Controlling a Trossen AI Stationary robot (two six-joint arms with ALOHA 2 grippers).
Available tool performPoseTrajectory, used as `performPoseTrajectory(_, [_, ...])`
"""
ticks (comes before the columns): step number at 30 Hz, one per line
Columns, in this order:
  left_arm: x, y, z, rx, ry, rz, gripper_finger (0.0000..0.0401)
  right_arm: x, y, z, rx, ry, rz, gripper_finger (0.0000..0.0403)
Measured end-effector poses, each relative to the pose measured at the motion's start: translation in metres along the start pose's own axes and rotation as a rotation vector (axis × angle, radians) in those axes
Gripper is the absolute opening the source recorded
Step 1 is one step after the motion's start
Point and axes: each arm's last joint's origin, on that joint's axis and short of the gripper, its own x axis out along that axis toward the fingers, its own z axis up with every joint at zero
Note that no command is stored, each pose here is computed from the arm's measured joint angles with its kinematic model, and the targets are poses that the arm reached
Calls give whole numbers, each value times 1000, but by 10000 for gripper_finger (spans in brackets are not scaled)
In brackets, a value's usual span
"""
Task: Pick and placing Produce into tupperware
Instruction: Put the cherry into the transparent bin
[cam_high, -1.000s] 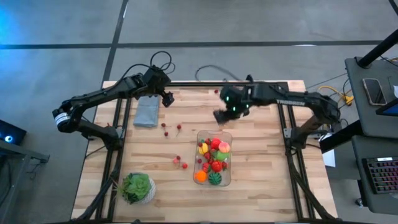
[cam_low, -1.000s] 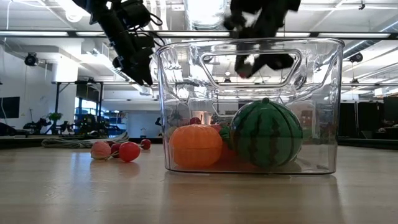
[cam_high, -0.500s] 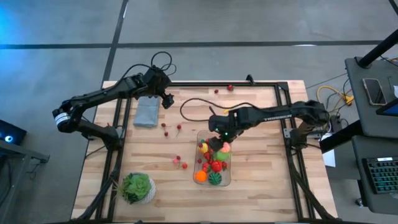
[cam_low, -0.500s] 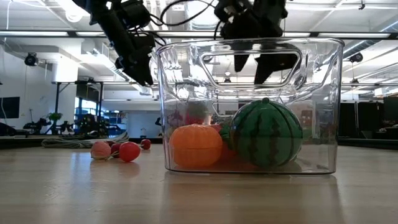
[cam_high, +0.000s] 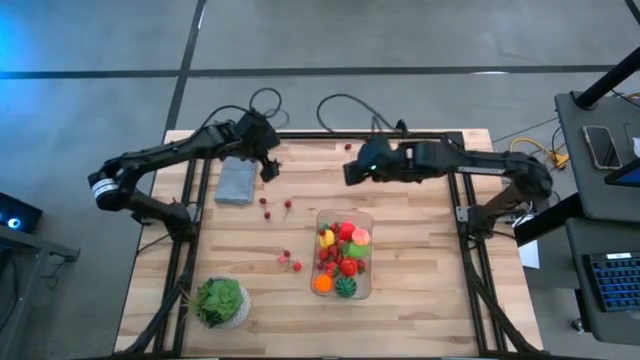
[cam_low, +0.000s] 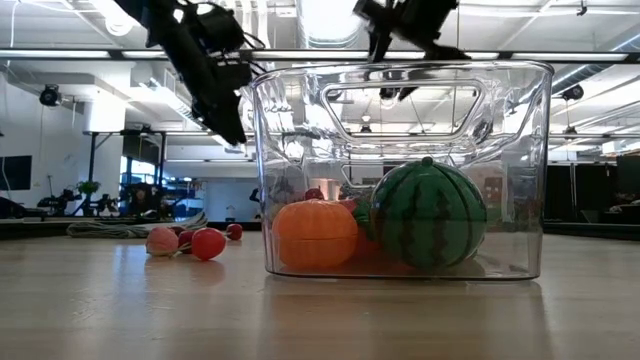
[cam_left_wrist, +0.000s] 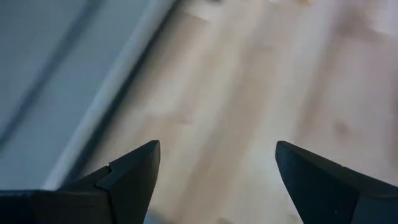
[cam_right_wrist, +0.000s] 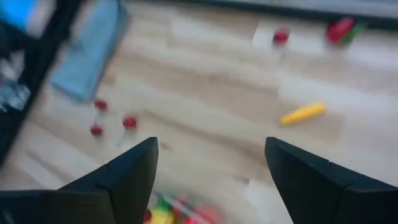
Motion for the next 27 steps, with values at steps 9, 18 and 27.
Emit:
performPoseTrajectory(9, [51, -13, -20, -109, 162, -298, 285, -33, -26, 29, 58, -179, -23, 287])
performPoseTrajectory(18, [82, -32, -37, -73, 366, -359, 238, -30, -43, 45, -18, -194, -96, 287])
performPoseTrajectory(27, [76, -77, -37, 115, 291, -308, 228, -22, -61, 48, -193, -77, -208, 286])
